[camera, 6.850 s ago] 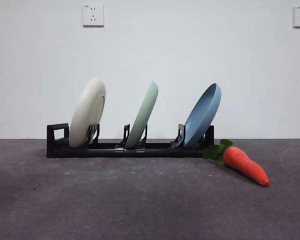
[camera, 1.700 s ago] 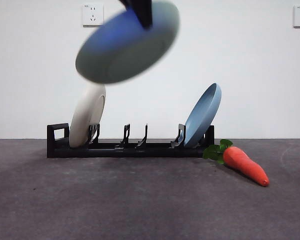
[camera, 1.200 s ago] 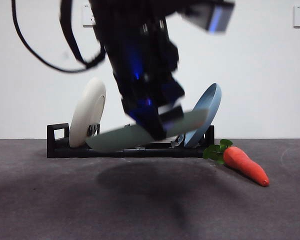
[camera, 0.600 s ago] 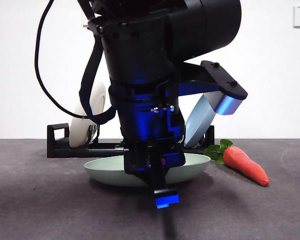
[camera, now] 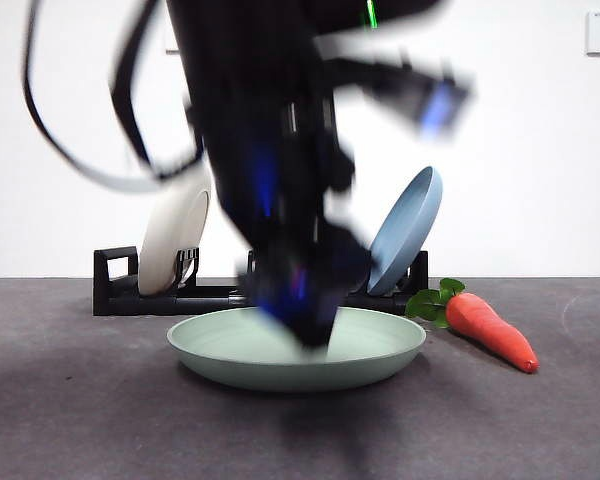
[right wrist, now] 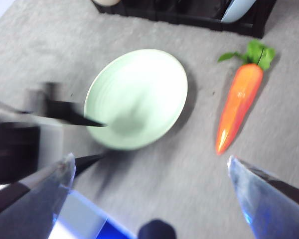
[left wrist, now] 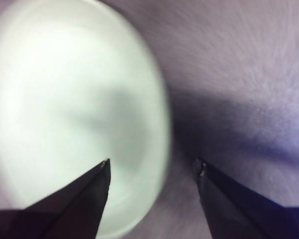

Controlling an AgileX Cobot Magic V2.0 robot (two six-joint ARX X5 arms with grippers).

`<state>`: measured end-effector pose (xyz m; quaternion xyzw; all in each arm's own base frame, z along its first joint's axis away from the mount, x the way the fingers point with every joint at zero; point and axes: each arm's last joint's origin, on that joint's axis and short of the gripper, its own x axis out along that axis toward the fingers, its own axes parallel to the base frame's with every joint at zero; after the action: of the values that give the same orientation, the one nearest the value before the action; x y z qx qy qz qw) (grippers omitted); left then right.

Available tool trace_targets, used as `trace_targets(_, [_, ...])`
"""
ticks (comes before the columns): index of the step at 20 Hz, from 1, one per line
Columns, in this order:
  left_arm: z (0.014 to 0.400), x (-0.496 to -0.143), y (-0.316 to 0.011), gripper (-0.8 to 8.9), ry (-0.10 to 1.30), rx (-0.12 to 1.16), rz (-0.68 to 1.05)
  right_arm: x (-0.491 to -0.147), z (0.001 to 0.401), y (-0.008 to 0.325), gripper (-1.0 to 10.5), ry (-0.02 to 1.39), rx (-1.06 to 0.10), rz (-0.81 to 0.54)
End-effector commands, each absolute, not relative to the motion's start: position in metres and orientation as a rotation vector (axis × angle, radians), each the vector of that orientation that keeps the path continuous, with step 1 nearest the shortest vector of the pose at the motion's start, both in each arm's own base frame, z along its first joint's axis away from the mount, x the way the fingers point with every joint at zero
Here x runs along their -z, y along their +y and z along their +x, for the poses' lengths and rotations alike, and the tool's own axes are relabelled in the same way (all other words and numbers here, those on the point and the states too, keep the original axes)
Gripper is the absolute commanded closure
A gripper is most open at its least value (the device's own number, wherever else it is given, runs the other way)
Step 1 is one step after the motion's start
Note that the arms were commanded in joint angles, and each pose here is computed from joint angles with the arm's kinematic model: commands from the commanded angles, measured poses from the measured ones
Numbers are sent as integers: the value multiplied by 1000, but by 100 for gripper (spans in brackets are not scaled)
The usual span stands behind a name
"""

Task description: Take the green plate from the plate rack,put the plate on the table,take the carrot from the table,put the carrot in the plate

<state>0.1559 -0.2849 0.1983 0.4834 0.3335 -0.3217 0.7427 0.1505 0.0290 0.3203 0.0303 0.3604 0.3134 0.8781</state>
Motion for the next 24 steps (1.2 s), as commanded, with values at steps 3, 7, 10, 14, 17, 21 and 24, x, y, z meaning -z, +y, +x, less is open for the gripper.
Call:
trace_targets(3, [138,-292,-262,526,589,751,662,-307,191,33,258,778,-635,108])
trace_targets(7, [114,-362,-218,526,455,825,324,-274,235,38,258,880,-629,132])
trace_targets(10, [97,-389,-186,526,366,868,210,-240,265,49,258,967,-587,95])
trace_targets(14, [84,-403,-163,526,338,913,117,-203,294,67,258,992,-468,-34])
trace_targets(17, [81,-403,-160,526,365,935,95,-186,309,81,259,950,-424,-91])
trace_targets(21, [81,-401,-159,526,394,933,88,-170,323,91,357,891,-377,-107])
trace_targets(24, [81,-401,-159,526,405,927,64,-159,329,92,357,892,-346,-110])
